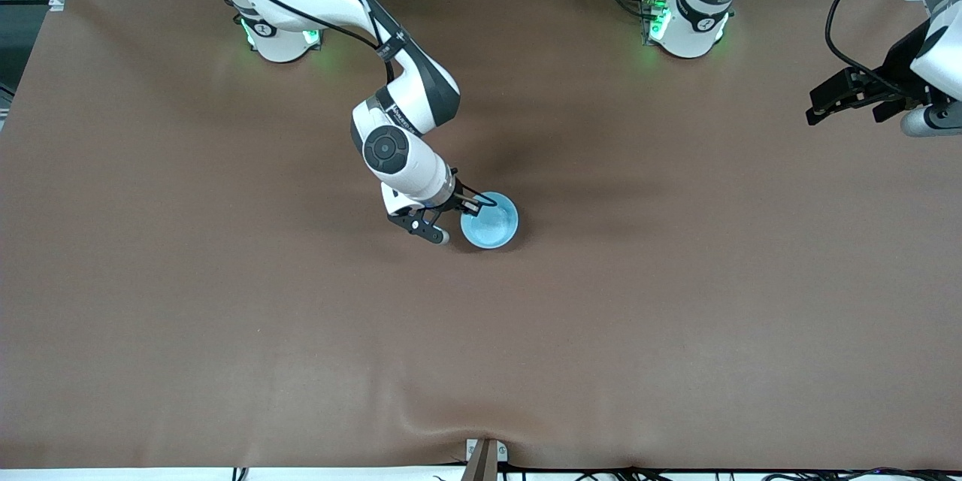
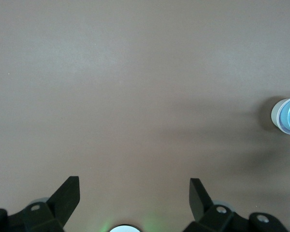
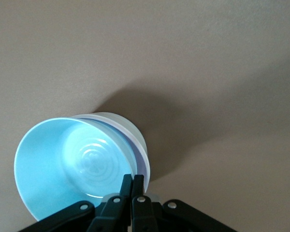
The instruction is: Stack pink and blue bowls on white bowl
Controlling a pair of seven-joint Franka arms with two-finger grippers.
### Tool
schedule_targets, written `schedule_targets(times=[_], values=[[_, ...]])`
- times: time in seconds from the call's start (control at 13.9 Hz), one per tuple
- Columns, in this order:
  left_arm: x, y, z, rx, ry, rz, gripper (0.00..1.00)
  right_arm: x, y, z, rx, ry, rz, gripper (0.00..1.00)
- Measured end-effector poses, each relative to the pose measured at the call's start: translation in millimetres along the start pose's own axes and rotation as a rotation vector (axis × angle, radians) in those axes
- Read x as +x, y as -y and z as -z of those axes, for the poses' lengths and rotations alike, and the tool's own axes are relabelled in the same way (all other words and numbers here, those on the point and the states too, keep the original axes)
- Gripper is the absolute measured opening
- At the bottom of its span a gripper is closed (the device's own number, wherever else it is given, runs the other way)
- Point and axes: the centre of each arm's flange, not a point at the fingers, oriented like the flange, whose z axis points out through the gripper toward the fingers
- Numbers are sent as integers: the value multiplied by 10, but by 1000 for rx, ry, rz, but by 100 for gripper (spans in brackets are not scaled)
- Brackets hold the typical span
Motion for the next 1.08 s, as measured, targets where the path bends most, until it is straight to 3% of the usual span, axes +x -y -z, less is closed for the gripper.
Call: schedule_targets(times=[0.29,0.36,0.58,0.79,1.01,1.08], values=[[13,-9,11,-2,-13,-1,100,13,-27,-102,-18,-7,11,2],[12,-15,11,-2,-13,-2,100,18,-30,-123,-18,-7,10,7],[16,-19,14,-2,-17,-3,100,37,23,-64,-4,-14,10,38],[18,-18,12,-2,-17,-3,100,217,203,278,62,-59,5,69],[17,-18,6,-2,-16,-3,100,805,174,849,121,-105,-57,98],[13,-17,9,-2,-16,-3,100,1064,103,1076,142,-122,-80,100]])
